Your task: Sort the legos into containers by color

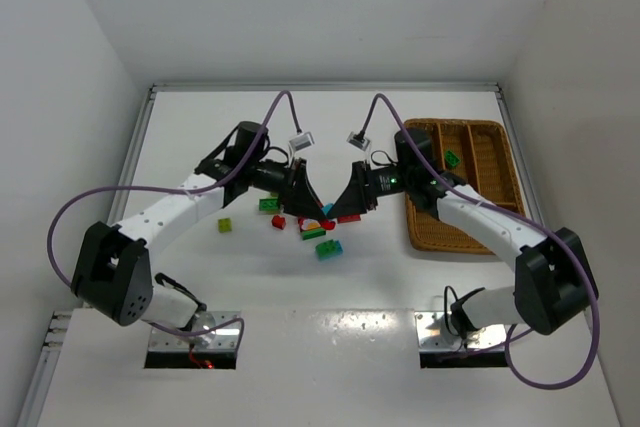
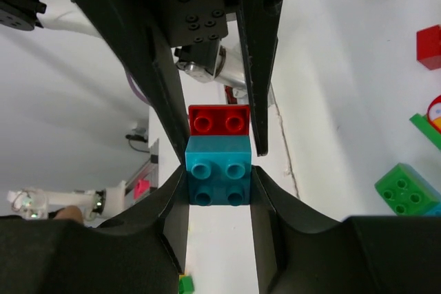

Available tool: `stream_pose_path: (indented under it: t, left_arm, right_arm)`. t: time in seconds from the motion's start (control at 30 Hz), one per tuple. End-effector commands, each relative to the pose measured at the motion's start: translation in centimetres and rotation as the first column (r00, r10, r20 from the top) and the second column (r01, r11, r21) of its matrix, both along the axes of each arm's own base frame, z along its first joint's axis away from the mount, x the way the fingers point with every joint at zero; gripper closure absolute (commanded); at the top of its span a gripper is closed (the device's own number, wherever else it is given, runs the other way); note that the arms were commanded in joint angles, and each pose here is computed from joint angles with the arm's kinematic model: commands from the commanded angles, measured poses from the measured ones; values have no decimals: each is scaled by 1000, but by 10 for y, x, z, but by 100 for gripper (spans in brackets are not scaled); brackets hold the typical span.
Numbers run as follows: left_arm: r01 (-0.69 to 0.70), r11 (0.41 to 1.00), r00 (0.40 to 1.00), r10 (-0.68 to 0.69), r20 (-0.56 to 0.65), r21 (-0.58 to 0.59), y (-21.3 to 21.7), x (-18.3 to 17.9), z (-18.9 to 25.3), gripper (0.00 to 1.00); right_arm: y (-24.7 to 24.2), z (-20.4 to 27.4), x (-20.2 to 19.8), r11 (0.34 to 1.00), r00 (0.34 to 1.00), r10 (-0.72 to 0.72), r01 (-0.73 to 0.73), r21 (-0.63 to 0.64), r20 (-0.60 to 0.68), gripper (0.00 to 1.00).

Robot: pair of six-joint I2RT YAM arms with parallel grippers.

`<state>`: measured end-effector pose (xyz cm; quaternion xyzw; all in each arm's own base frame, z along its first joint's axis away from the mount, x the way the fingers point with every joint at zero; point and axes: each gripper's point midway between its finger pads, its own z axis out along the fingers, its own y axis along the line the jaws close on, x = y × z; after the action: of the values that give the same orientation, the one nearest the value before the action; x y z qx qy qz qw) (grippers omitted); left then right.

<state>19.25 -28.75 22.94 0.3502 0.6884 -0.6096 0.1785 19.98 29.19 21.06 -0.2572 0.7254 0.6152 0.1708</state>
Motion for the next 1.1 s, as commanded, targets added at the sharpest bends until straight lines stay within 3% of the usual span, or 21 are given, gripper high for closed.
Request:
stream_pose_path:
  t: [0.0,0.17,0.2,0.3,0.5,0.57,0.6,0.63,0.7,0.73,0.8,0.83,0.93,0.97,1.0,1.03,1.07]
  left_arm:
    - [17,999,999,-15,42,-38,6,1,9,55]
    - [8,999,999,-6,42,-38,7,4,9,78]
    - [8,999,999,-6,42,-38,7,4,9,86]
    - [-1,999,999,2,40,-37,12,7,7,100]
    - [-64,998,998,64,15,3,20,17,-4,100]
    - [-86,996,996,85,17,21,19,24,-8,100]
    - [-103,994,995,103,-4,40,19,28,-13,100]
    - [-120,992,993,121,-8,47,18,31,-11,100]
    - [-221,969,975,223,-3,114,18,50,-20,100]
    - [-243,962,970,244,8,127,19,54,-19,100]
    - [-319,930,946,324,2,182,21,68,-27,100]
    - [-333,920,941,339,6,204,21,69,-27,100]
    - [-439,844,895,442,67,307,30,87,-39,100]
    - [-470,817,878,471,85,333,34,93,-40,100]
    - [-518,765,849,514,121,383,41,99,-45,100]
    - [-515,763,850,514,116,391,42,98,-44,100]
    - [-548,723,827,544,143,421,49,103,-50,100]
  right_arm:
    - [1,16,7,999,996,4,-7,38,86,83]
    - [1,16,7,999,996,4,-7,38,86,83]
    - [-1,14,9,999,996,-3,0,35,87,83]
    - [-14,16,23,997,991,-75,75,4,108,83]
    - [-54,18,66,933,924,-305,339,-125,230,84]
    - [-74,14,90,860,864,-420,477,-183,278,84]
    - [-85,7,97,809,837,-476,537,-238,269,83]
    - [-114,-2,121,659,727,-600,686,-309,333,80]
    - [-160,-24,135,418,572,-741,803,-425,351,80]
    - [-194,-26,145,242,440,-791,863,-443,425,82]
    - [-233,-42,148,87,336,-814,876,-474,473,82]
    - [-247,-37,155,27,271,-826,895,-446,494,82]
    - [-288,-57,165,-73,186,-875,862,-502,446,82]
    - [-311,-60,169,-131,122,-893,850,-511,433,82]
    - [-322,-66,174,-154,103,-897,838,-524,430,82]
    - [-331,-66,174,-177,73,-904,833,-524,422,82]
    - [-343,-71,179,-218,44,-899,819,-531,436,82]
